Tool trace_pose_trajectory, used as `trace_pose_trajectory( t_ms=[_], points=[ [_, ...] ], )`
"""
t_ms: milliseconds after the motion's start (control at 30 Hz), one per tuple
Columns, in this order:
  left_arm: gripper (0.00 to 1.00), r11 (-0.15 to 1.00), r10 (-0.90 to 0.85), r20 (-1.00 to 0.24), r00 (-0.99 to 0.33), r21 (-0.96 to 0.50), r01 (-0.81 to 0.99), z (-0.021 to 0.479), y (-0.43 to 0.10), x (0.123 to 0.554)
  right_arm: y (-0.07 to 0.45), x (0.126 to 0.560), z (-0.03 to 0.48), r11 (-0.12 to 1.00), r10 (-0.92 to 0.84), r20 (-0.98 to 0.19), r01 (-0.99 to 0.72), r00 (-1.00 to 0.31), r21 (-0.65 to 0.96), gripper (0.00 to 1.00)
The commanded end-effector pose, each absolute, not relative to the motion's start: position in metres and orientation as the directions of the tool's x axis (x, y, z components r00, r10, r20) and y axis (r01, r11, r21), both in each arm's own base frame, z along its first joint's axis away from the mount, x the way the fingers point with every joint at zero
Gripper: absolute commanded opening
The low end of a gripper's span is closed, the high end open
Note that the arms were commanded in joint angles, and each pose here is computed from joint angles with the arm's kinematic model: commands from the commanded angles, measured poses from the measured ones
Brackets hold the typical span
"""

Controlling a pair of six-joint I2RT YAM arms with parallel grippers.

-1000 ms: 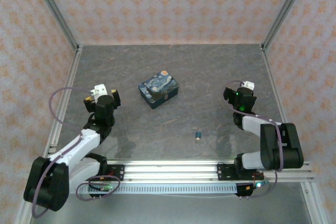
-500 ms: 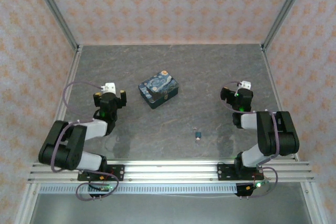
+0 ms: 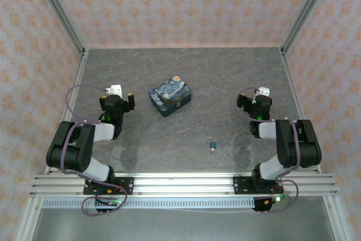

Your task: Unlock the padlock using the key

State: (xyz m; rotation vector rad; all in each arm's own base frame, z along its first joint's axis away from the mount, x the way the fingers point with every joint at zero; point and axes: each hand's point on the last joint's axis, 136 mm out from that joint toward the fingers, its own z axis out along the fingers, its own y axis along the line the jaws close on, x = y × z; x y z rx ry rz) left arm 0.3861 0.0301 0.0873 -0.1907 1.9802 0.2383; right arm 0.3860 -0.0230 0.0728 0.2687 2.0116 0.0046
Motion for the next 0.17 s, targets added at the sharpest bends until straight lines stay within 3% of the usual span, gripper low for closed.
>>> trace_pose_trajectory(
  t_ms=[0, 133],
  points=[
    [1.0, 0.968, -0.041, -0.923, -0.383, 0.058, -0.244, 0.0952, 0.03, 0.3909, -0.0215, 0.3952, 0.0877, 0.979, 0.168, -0.911, 0.174, -0.376, 0.108, 0.99],
    [1.0, 0.968, -0.04, -0.923, -0.383, 0.059, -0.243, 0.0951, 0.0301, 0.3909, -0.0215, 0.395, 0.0878, 0.978, 0.169, -0.912, 0.175, -0.375, 0.109, 0.99]
  ],
)
